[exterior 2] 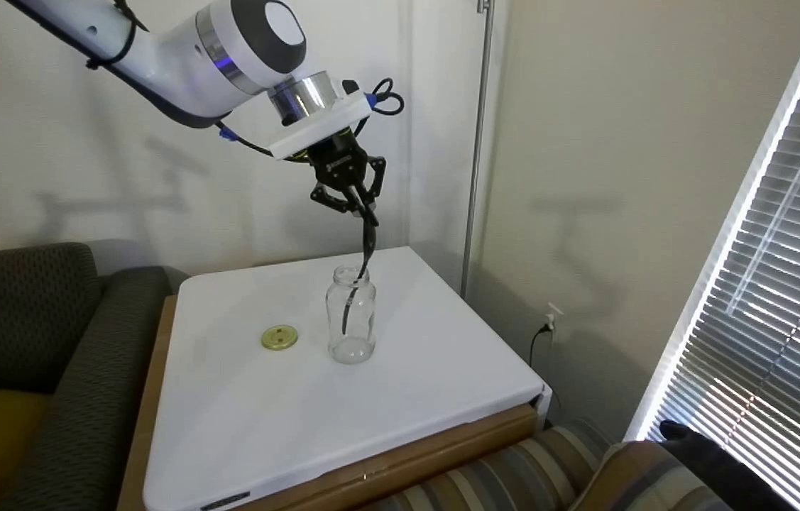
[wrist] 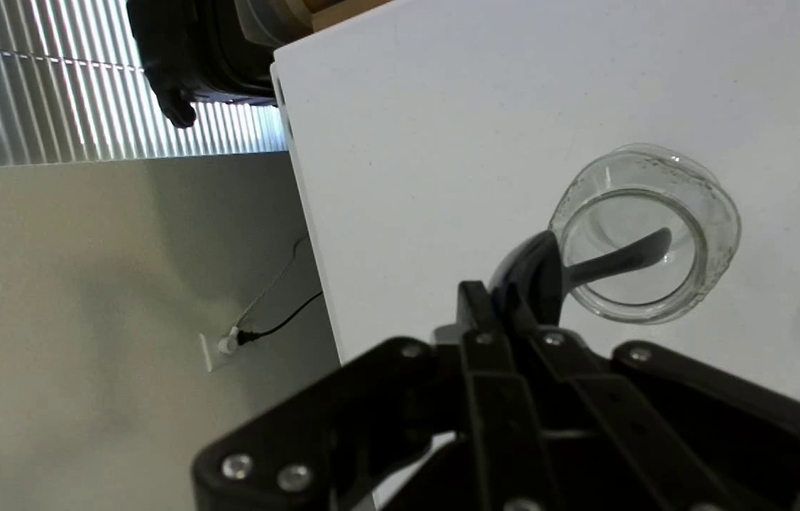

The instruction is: Remove the black spatula from the glass jar

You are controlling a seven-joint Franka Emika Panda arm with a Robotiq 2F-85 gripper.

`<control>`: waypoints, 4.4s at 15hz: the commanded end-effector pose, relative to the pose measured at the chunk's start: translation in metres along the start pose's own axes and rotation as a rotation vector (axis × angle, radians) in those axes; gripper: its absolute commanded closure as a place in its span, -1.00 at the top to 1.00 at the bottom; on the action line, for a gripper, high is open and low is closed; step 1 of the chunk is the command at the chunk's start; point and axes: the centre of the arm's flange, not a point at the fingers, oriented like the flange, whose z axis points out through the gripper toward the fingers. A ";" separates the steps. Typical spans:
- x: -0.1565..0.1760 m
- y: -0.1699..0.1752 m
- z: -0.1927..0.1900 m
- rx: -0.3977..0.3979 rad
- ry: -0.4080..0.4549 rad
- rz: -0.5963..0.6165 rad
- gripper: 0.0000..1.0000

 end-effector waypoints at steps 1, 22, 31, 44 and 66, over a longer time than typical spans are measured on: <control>-0.010 0.004 -0.020 -0.041 0.003 0.006 -0.98; -0.020 0.038 -0.130 -0.228 -0.029 0.037 -0.98; -0.001 0.049 -0.168 -0.191 0.172 0.047 -0.98; 0.063 0.012 -0.086 0.311 0.401 -0.140 -0.98; 0.115 -0.084 0.075 0.579 0.392 -0.426 -0.98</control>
